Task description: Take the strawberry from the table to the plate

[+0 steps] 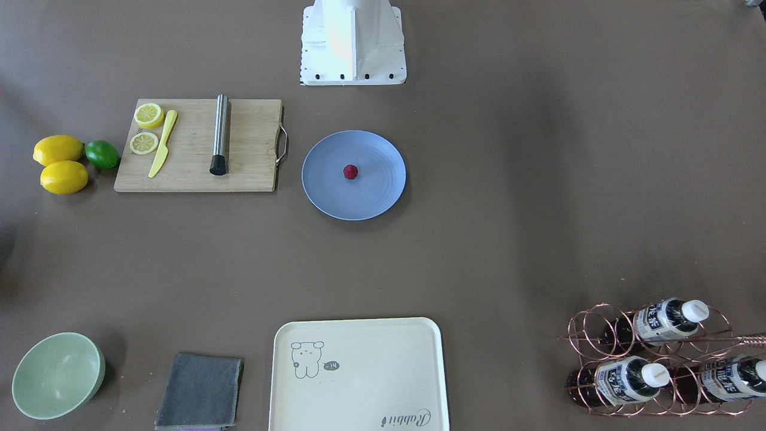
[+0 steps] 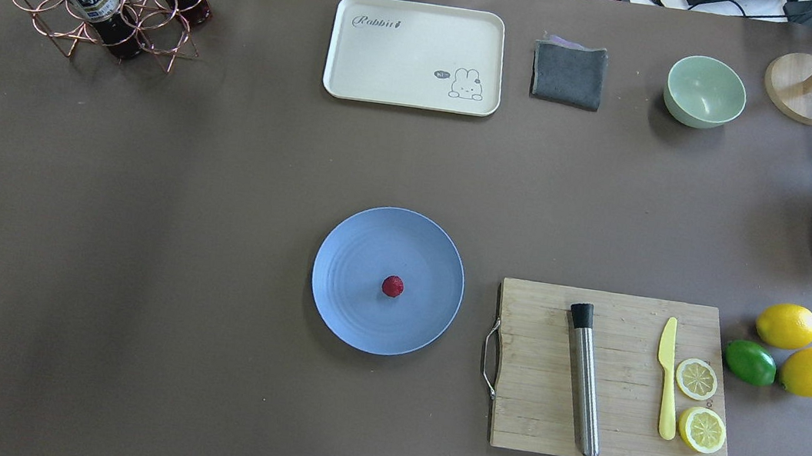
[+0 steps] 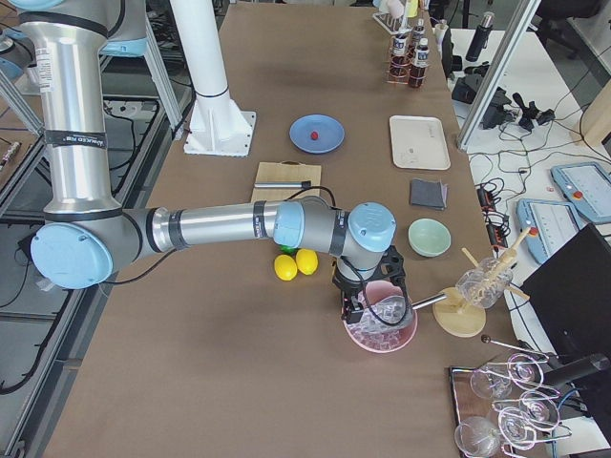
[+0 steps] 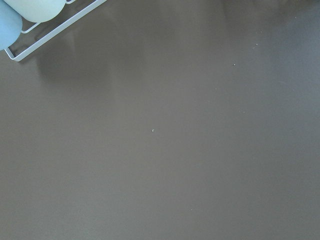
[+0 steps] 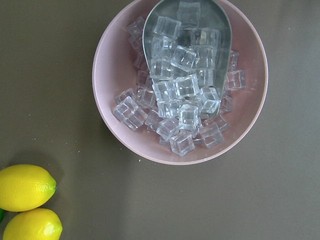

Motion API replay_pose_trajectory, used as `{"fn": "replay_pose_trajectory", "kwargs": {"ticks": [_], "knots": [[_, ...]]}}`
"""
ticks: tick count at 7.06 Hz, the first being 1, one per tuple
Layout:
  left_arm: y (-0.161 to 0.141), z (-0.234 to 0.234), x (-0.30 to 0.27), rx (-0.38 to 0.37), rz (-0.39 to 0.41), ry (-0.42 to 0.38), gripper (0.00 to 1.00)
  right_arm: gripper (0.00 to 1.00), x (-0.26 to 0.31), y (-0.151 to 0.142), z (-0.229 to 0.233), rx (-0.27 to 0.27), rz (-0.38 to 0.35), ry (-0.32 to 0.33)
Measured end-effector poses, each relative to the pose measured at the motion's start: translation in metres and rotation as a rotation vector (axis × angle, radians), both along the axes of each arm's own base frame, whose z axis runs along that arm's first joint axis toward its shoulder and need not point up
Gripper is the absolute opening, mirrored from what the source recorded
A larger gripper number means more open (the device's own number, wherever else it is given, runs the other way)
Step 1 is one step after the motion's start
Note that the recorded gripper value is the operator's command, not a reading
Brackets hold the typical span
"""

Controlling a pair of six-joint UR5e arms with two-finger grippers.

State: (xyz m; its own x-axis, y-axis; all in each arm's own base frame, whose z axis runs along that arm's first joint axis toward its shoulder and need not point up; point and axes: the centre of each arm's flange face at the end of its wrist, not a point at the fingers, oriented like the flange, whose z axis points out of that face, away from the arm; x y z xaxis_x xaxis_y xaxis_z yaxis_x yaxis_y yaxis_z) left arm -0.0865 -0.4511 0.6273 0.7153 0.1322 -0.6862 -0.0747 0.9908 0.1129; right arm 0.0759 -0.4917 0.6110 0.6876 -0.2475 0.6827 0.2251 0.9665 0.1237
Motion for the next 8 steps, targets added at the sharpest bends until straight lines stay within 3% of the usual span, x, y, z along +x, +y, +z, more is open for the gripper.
{"fn": "replay_pose_trajectory", "kwargs": {"ticks": [8], "knots": [[-0.0023,-0.0052,-0.0001,0.006,-0.004,0.000,0.98,1.00,0.0001,0.0007,0.0014,-0.001,0.000,0.000]]}}
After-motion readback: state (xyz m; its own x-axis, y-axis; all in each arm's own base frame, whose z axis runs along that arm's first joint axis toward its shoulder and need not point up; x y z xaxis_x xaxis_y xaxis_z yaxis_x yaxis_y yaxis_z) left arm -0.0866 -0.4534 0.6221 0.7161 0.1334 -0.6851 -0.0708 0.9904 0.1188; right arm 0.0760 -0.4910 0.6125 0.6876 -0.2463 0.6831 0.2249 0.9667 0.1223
